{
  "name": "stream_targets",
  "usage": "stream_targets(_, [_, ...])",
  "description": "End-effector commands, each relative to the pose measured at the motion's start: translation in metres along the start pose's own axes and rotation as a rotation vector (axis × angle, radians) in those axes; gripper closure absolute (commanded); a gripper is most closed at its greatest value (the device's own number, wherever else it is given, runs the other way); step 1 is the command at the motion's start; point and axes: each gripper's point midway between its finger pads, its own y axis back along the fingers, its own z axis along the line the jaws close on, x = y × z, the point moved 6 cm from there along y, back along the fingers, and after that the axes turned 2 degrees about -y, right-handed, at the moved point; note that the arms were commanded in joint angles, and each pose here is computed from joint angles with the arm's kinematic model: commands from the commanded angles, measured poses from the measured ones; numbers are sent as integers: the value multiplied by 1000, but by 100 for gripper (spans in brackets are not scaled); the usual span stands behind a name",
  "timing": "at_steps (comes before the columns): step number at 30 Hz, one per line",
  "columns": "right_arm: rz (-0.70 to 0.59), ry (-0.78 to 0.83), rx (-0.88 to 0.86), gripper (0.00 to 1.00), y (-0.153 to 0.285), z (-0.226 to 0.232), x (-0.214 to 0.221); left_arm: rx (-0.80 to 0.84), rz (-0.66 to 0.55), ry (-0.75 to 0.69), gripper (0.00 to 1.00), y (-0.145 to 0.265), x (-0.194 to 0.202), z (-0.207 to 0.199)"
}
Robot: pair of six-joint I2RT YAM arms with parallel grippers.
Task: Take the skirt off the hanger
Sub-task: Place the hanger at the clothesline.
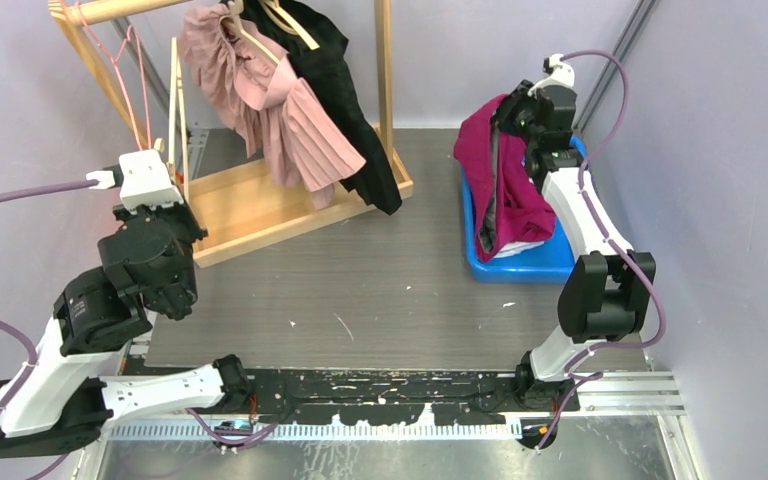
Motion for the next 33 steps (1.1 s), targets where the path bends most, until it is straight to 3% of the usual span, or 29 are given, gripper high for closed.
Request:
stream_targets(1, [-177, 2, 110, 68, 11, -10, -24, -9, -9, 69, 100, 2, -12, 9])
stream_targets(2, [-178, -9, 133, 55, 11, -14, -20, -10, -8, 70, 100, 2, -12, 10])
stream_targets(4, [-183, -26, 153, 41, 11, -19, -15, -15, 1, 48, 100, 2, -11, 12])
stream_targets(6, [-192, -37, 150, 3, 10, -19, -15, -19, 0, 52, 100, 2, -15, 12])
stream_targets(7, [-199, -38, 144, 0, 10, -17, -18, -19, -2, 53, 100, 2, -18, 12])
stream_targets(20, [-236, -13, 117, 0, 12, -2, -46, -21, -14, 25, 100, -22, -61, -12])
stream_targets(26, [-249, 7, 189, 0, 19, -9, -50, 48, 171, 53, 100, -67, -27, -26])
stream_targets(33, [-254, 39, 188, 0, 26, -6, -55, 73, 195, 110, 100, -101, -20, -38])
